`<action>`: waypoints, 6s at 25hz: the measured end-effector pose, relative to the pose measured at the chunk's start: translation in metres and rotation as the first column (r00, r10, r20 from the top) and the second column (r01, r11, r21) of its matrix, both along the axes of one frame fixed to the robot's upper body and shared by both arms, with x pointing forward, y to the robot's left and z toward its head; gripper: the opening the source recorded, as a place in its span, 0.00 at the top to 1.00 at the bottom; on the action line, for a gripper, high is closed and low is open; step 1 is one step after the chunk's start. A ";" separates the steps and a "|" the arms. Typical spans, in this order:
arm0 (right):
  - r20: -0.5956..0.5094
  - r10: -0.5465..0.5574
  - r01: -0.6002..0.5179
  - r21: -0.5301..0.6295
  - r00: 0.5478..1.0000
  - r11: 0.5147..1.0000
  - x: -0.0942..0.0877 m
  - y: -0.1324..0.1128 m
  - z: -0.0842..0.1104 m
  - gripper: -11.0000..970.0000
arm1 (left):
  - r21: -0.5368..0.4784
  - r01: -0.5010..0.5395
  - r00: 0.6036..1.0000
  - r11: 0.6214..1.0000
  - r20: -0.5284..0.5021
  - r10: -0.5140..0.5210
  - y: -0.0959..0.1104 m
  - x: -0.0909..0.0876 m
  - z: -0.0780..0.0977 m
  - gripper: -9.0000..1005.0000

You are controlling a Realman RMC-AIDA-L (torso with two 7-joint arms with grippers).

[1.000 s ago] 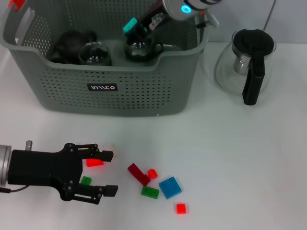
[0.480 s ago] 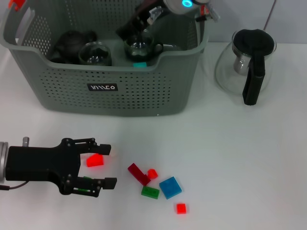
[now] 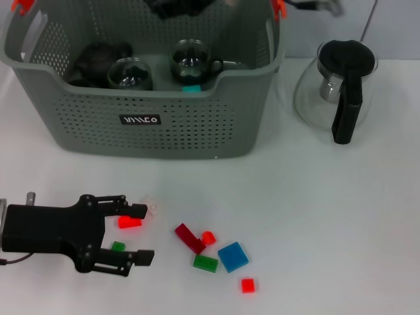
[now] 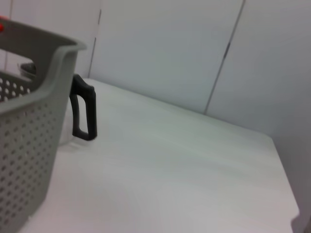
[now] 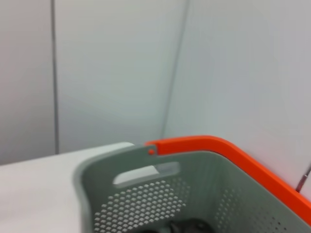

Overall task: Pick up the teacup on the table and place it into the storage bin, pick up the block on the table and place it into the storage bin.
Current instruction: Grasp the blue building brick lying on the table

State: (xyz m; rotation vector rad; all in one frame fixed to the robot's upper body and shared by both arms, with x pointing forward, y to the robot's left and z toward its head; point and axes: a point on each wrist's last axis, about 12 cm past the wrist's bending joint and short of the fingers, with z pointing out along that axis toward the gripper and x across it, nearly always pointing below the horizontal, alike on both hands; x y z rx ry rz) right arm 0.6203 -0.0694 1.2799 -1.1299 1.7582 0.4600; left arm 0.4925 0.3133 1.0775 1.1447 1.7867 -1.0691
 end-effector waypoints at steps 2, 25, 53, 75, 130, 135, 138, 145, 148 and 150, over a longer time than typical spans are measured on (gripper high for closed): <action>-0.021 0.022 -0.022 0.026 1.000 0.999 -0.012 -0.012 0.003 0.18 | 0.005 0.004 1.000 1.000 -0.011 -0.004 0.003 -0.002 0.000 0.14; -0.491 0.267 -0.421 -0.236 0.830 0.876 -0.053 -0.078 -0.053 0.19 | -0.061 -0.153 0.988 0.986 -0.009 0.153 0.034 -0.020 0.001 0.14; -0.492 0.295 -0.555 -0.552 0.819 0.622 -0.059 -0.003 -0.122 0.28 | -0.072 -0.170 0.985 0.983 -0.021 0.169 0.029 -0.022 -0.006 0.14; -0.444 0.332 -0.554 -0.634 0.832 0.540 -0.069 0.012 -0.155 0.27 | -0.084 -0.170 0.985 0.982 -0.028 0.169 0.023 -0.024 -0.011 0.14; -0.405 0.438 -0.586 -0.677 0.802 0.446 -0.079 0.028 -0.166 0.28 | -0.091 -0.177 0.984 0.980 -0.026 0.176 0.021 -0.022 -0.012 0.14; -0.407 0.441 -0.588 -0.678 0.800 0.442 -0.080 0.028 -0.167 0.28 | -0.093 -0.182 0.983 0.979 -0.025 0.181 0.022 -0.022 -0.012 0.14; -0.406 0.442 -0.588 -0.677 0.800 0.443 -0.080 0.028 -0.167 0.27 | -0.092 -0.183 0.983 0.979 -0.025 0.181 0.022 -0.022 -0.012 0.14; -0.410 0.447 -0.596 -0.662 0.795 0.454 -0.082 0.030 -0.169 0.27 | -0.091 -0.184 0.983 0.979 -0.025 0.183 0.022 -0.022 -0.012 0.14; -0.408 0.448 -0.596 -0.666 0.795 0.450 -0.083 0.030 -0.171 0.27 | -0.091 -0.184 0.983 0.979 -0.025 0.183 0.022 -0.022 -0.012 0.14; -0.409 0.448 -0.595 -0.667 0.795 0.449 -0.083 0.030 -0.172 0.28 | -0.091 -0.184 0.983 0.979 -0.025 0.183 0.022 -0.022 -0.012 0.14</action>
